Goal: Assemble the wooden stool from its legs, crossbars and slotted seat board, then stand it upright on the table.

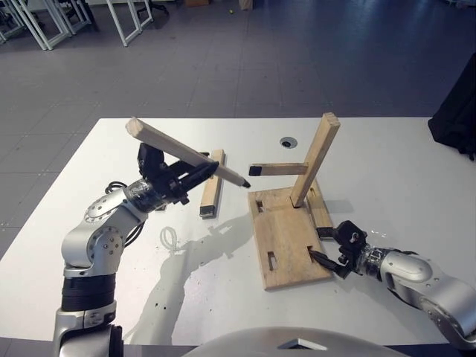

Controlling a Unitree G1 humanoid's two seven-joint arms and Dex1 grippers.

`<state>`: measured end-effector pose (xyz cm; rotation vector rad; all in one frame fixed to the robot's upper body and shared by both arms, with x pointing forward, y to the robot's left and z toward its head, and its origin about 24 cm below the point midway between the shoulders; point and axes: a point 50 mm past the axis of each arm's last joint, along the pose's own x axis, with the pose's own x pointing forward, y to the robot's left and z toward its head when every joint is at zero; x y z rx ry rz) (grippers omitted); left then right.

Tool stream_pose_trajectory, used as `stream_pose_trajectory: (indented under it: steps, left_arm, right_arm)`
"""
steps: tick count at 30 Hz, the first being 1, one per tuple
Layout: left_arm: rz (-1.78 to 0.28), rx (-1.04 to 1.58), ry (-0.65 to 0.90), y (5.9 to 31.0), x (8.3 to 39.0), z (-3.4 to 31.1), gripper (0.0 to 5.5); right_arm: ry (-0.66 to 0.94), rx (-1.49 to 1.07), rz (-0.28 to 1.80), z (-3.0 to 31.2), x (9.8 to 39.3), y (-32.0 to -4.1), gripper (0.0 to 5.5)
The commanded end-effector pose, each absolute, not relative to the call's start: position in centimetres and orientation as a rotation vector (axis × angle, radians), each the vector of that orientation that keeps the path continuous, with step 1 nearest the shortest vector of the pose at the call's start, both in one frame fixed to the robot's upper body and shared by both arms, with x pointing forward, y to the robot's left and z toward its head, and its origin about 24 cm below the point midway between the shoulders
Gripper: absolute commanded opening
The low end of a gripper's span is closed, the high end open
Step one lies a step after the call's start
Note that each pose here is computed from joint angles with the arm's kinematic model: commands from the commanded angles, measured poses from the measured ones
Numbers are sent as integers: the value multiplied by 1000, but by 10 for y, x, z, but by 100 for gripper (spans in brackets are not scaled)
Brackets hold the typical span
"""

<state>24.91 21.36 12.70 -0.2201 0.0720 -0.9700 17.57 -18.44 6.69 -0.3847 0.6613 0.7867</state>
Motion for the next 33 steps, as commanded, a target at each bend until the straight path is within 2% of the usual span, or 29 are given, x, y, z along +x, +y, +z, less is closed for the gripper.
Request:
stream_pose_trajectory:
  steps: [1, 7, 14, 17, 22, 26, 29, 33]
  left_arm:
    - [-1069, -217, 128, 206, 247, 121, 204]
    - [-1154, -203, 211, 182, 242, 91, 204]
    - [-1053, -173, 251, 179, 246, 56, 204]
    - [-1040, -101, 282, 180, 247, 51, 204]
    - [-989, 145, 456, 181, 254, 54, 204]
    - [-1001, 113, 568, 167, 256, 62, 204]
    - [-977, 121, 642, 170, 260, 63, 204]
    - [-966, 206, 669, 174, 265, 59, 204]
  right_arm:
    - [786, -484, 770, 56, 181, -213, 387]
    - [757, -498, 789, 59, 190, -214, 387]
    - [743, -505, 813, 61, 193, -211, 387]
    - [739, -507, 816, 61, 192, -209, 387]
    - [719, -484, 815, 62, 189, -202, 387]
    - [718, -470, 816, 60, 185, -197, 387]
    - [718, -477, 807, 59, 186, -197, 387]
    - [713, -476, 808, 59, 188, -196, 387]
